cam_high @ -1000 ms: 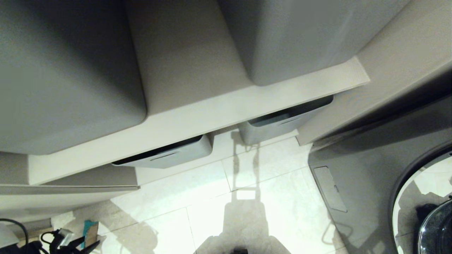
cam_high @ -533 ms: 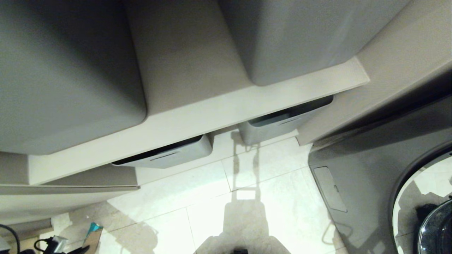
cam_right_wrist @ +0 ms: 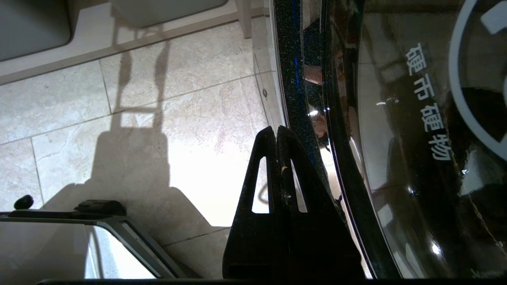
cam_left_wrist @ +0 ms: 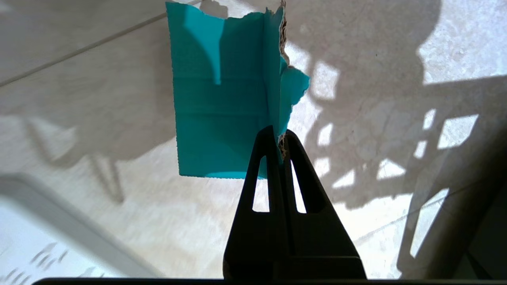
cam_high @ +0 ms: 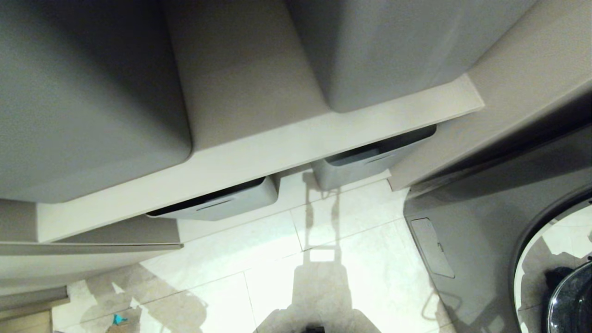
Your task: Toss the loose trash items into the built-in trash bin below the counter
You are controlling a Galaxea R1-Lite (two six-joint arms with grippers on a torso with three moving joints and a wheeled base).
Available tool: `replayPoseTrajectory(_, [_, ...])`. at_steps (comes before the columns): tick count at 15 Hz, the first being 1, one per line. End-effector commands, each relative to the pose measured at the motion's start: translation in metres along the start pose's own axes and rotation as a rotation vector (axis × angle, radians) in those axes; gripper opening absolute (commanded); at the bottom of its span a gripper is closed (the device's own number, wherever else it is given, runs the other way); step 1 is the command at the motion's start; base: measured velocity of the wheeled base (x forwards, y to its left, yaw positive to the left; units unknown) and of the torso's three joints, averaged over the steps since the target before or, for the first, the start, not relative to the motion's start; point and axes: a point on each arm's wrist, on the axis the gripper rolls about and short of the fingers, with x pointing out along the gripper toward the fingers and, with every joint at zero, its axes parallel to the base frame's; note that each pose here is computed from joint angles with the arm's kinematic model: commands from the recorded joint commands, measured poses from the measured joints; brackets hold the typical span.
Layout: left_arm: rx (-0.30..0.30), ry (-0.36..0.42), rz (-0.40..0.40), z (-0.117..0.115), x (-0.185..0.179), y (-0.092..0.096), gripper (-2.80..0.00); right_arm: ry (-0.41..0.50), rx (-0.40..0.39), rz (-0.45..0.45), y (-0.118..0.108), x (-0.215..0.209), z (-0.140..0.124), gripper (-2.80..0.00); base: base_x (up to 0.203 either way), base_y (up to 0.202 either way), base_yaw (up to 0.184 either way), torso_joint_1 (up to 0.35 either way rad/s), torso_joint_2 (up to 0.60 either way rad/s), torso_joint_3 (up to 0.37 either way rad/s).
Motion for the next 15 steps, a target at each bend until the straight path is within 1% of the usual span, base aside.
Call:
replayPoseTrajectory(1, [0.037, -0.012, 0.041, 0.016, -0.029, -0.007, -2.80, -0.002, -0.001, 0.001, 0.000, 0.000, 0.000, -2.80, 0.000, 0.000, 0.000, 0.000, 0.00, 0.000])
replayPoseTrajectory(3, [0.031, -0.009, 0.034, 0.027, -0.038, -0.017, -2.80, -0.002, -0.001, 0.001, 0.000, 0.000, 0.000, -2.80, 0.000, 0.000, 0.000, 0.000, 0.00, 0.000])
replayPoseTrajectory(4, [0.034, -0.010, 0.035, 0.028, -0.039, -0.018, -2.80, -0.002, -0.001, 0.001, 0.000, 0.000, 0.000, -2.80, 0.000, 0.000, 0.000, 0.000, 0.00, 0.000])
replayPoseTrajectory(6, [0.044, -0.010, 0.040, 0.021, -0.036, -0.015, -2.80, -0.002, -0.001, 0.001, 0.000, 0.000, 0.000, -2.80, 0.000, 0.000, 0.000, 0.000, 0.00, 0.000])
replayPoseTrajectory(7, [0.060, -0.012, 0.044, 0.020, -0.036, -0.014, -2.80, -0.002, -0.001, 0.001, 0.000, 0.000, 0.000, -2.80, 0.000, 0.000, 0.000, 0.000, 0.00, 0.000])
replayPoseTrajectory(9, [0.068, -0.015, 0.049, 0.020, -0.036, -0.013, -2.80, -0.002, -0.001, 0.001, 0.000, 0.000, 0.000, -2.80, 0.000, 0.000, 0.000, 0.000, 0.00, 0.000])
replayPoseTrajectory(10, [0.068, -0.015, 0.055, 0.017, -0.036, -0.012, -2.80, -0.002, -0.001, 0.001, 0.000, 0.000, 0.000, -2.80, 0.000, 0.000, 0.000, 0.000, 0.00, 0.000])
replayPoseTrajectory(11, [0.079, -0.019, 0.061, 0.015, -0.034, -0.009, -2.80, -0.002, -0.001, 0.001, 0.000, 0.000, 0.000, -2.80, 0.000, 0.000, 0.000, 0.000, 0.00, 0.000])
replayPoseTrajectory(12, [0.101, -0.026, 0.073, 0.011, -0.032, -0.007, -2.80, 0.000, -0.001, 0.001, 0.000, 0.000, 0.000, -2.80, 0.000, 0.000, 0.000, 0.000, 0.00, 0.000])
replayPoseTrajectory(13, [0.136, -0.039, 0.091, 0.005, -0.029, -0.007, -2.80, -0.002, -0.001, 0.001, 0.000, 0.000, 0.000, -2.80, 0.000, 0.000, 0.000, 0.000, 0.00, 0.000])
replayPoseTrajectory(14, [0.161, -0.048, 0.106, -0.003, -0.025, -0.009, -2.80, -0.002, -0.001, 0.001, 0.000, 0.000, 0.000, -2.80, 0.000, 0.000, 0.000, 0.000, 0.00, 0.000])
replayPoseTrajectory(15, [0.165, -0.051, 0.110, -0.013, -0.021, -0.014, -2.80, -0.002, -0.001, 0.002, 0.000, 0.000, 0.000, -2.80, 0.000, 0.000, 0.000, 0.000, 0.00, 0.000])
